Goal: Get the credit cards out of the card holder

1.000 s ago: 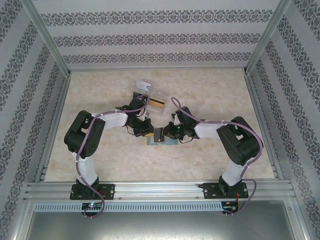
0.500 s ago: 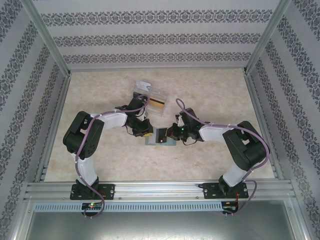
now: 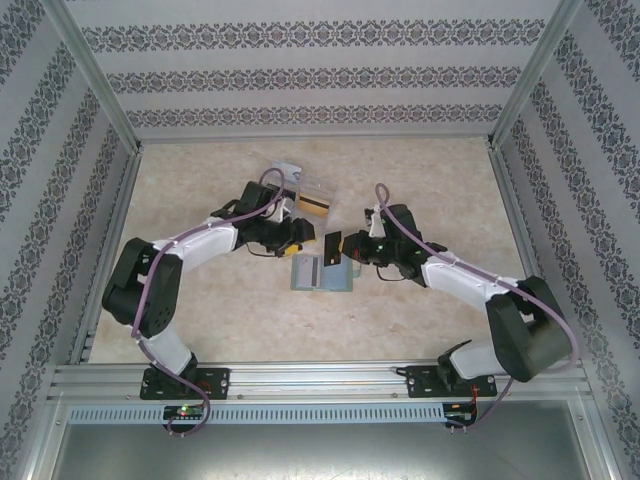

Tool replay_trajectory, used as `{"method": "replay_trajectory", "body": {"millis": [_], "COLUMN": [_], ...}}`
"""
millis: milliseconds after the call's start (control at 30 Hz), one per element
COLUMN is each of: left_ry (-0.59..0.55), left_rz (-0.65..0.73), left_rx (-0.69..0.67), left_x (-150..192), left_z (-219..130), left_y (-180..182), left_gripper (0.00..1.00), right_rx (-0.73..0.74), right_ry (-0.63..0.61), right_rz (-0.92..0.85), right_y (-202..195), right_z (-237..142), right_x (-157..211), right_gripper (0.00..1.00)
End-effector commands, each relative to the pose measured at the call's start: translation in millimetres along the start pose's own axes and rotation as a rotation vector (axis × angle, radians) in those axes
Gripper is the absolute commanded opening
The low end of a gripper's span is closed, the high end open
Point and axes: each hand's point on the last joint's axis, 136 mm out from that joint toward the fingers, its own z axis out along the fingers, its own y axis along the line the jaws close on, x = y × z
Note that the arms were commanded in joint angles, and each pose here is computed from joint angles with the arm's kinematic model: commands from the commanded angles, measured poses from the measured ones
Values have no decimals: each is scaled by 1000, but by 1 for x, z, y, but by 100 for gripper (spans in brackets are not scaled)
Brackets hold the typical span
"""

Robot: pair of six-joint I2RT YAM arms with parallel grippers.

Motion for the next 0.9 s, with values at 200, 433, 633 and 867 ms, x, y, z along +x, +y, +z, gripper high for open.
{"method": "replay_trajectory", "body": {"millis": [200,433,633,867], "left_ry": [-18,-36,-94,-165], "left_rz": [94,140,156,125], "left_rx": [380,454,528,578], "left_x": [-13,-25,-36,-44], "left_z": [-31,-43,-50,-55], "left_y": [-79,-109,-124,-127], "left_gripper": [88,68,32,0], "right_rx": [-278,-372,-397,-417], "right_ry": [-13,-34,-33,-18], "right_rz": [-37,-43,-31,-18], "right_y": [66,98,103,106], "right_z": [-25,-40,-47,-49], "right_x": [-18,-34,-45,-51], "right_gripper": [0,0,0,4]}}
